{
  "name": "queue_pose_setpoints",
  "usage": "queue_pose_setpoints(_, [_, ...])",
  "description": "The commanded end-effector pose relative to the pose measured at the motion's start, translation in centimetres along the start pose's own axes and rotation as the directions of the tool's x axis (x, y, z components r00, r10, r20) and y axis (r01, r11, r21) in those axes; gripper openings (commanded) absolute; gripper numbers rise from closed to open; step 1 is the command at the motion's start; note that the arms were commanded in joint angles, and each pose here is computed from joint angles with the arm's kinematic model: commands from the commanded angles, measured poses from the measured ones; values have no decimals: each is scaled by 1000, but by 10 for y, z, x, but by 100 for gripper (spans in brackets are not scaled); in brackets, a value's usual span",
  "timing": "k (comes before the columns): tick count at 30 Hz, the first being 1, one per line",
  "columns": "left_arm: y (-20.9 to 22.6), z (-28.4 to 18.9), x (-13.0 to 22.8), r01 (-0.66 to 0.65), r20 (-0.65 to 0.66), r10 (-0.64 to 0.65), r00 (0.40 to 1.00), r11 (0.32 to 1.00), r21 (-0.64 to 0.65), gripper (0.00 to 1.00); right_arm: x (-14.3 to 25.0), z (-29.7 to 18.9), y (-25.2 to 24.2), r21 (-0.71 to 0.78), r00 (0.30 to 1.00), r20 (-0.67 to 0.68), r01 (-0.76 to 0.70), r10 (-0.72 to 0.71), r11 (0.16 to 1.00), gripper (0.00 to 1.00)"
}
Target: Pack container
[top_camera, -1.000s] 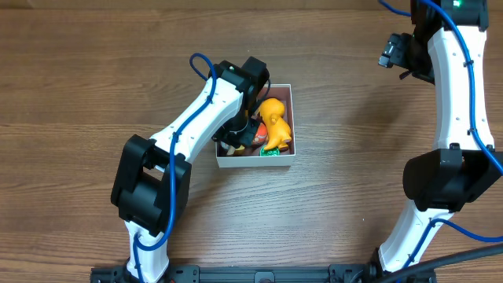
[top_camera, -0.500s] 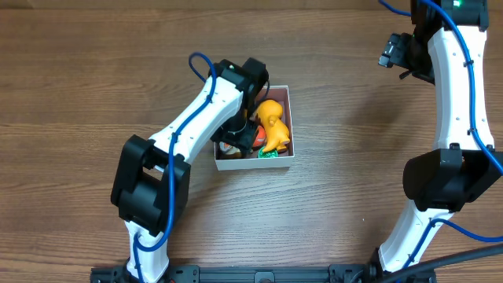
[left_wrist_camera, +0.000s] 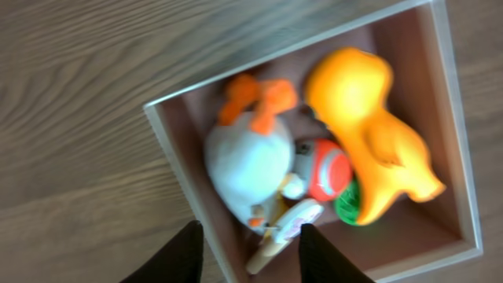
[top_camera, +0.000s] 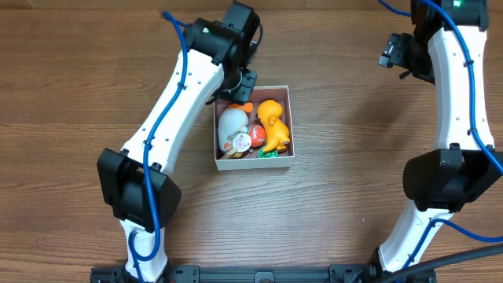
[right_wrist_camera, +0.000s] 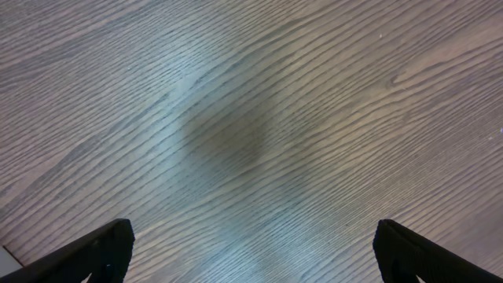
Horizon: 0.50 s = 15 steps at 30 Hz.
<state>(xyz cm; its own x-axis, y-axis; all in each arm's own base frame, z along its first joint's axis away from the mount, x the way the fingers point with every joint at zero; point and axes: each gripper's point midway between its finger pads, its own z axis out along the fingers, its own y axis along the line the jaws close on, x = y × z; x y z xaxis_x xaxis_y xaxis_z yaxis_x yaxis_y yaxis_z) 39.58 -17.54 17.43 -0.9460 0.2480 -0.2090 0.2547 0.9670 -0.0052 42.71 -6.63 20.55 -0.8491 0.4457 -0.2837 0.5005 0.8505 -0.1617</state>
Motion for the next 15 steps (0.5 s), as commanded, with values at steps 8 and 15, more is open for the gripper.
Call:
queue_pose_setpoints(8, [147,-7,-32,576,179,-559,810,815,-62,52,-6,-8,-3,-2,999,31,-12,12,1000,100])
queue_pose_setpoints(15, [200,-10,-28,667,213,-644,734,744,-48,96,-6,-8,-3,-2,999,31,-12,12,1000,100])
